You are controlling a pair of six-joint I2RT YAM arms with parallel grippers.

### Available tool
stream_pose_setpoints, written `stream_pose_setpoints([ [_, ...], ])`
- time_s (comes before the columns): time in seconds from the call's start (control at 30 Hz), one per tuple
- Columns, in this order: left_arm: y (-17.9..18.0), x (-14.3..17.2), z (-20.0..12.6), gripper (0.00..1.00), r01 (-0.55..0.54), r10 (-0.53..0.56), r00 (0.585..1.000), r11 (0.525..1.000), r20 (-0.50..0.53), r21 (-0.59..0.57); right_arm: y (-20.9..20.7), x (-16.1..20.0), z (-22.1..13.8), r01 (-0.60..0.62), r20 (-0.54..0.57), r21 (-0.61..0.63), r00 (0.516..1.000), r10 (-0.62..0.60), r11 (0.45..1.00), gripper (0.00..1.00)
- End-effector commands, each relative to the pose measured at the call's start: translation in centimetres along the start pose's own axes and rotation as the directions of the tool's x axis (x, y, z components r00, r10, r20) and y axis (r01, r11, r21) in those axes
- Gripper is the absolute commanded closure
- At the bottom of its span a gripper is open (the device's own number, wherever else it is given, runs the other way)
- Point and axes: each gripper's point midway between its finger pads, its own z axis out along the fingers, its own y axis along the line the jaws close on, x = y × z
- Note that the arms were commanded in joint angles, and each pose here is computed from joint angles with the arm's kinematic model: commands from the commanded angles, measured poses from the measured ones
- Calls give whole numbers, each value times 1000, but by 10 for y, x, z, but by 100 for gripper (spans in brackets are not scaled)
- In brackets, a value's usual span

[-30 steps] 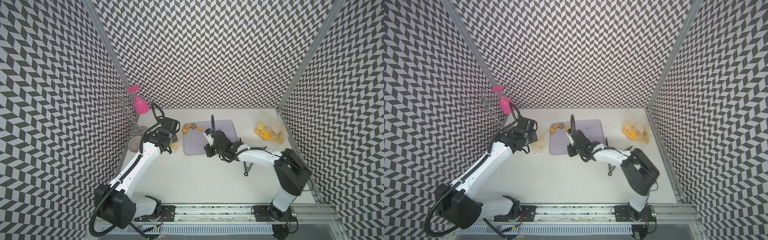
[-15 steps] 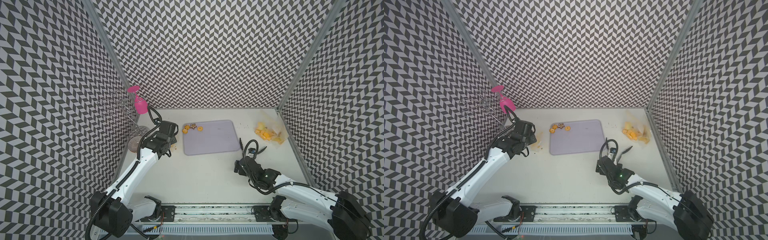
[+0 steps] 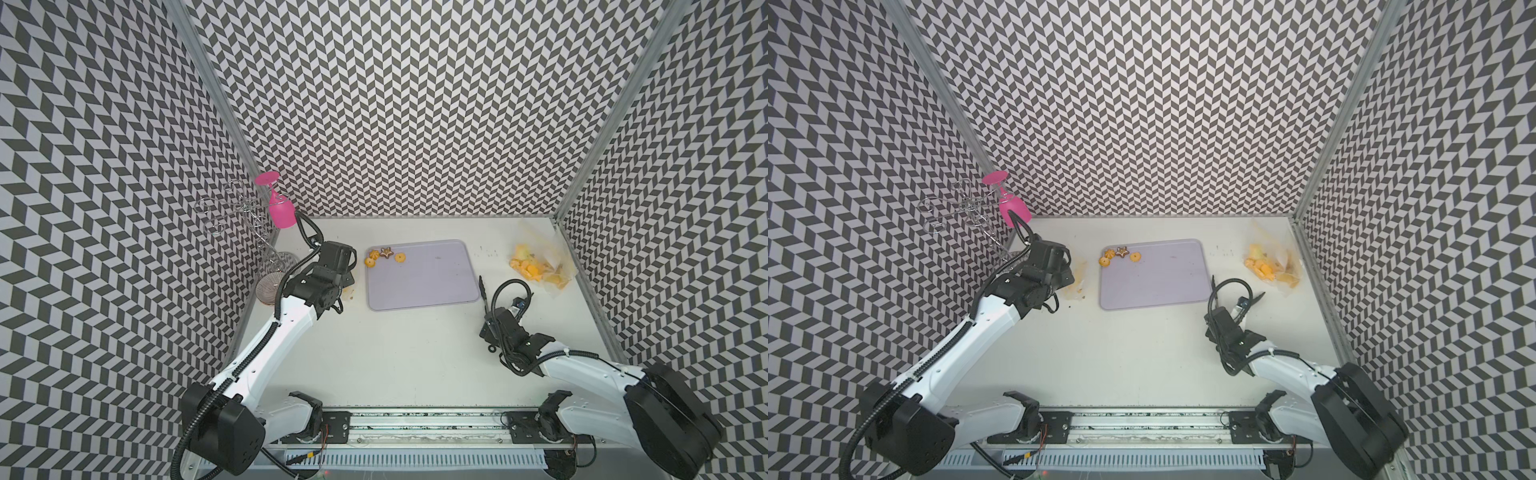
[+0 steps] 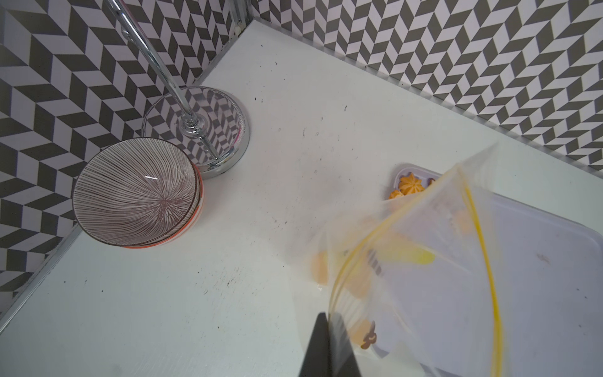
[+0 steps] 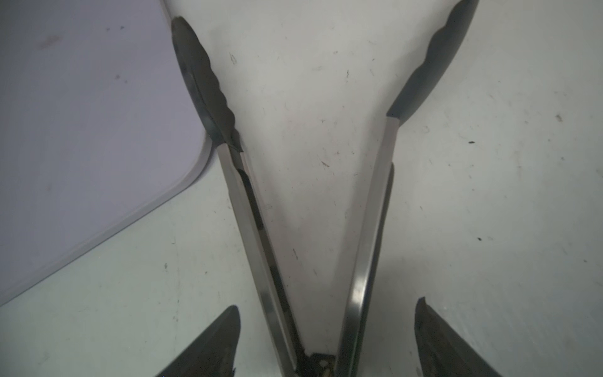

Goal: Put the cookies into a resealable bag to prevent moisture
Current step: Pick up the clamp from the center of the board.

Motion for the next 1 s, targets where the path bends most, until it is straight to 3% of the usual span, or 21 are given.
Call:
stream_pose_setpoints([
  [0.0,-1,-5,-3,100,13,-13,1000,1000,24,13,21,-11,4,42,-2,-21,999,-42,999,21],
  [0.27,-1,-5,-2,100,14,-14,1000,1000,22,22,11,15,22,81,-100,34,992,-77,996,27],
  [0.73,-4,-7,-3,100,7,-8,1000,999,23,43,-2,9,28,13,-82,74,997,-6,997,30],
  [0.97,-3,-6,0,100,-1,0,1000,999,17,37,-6,9,25,6,-80,84,997,1,996,48],
])
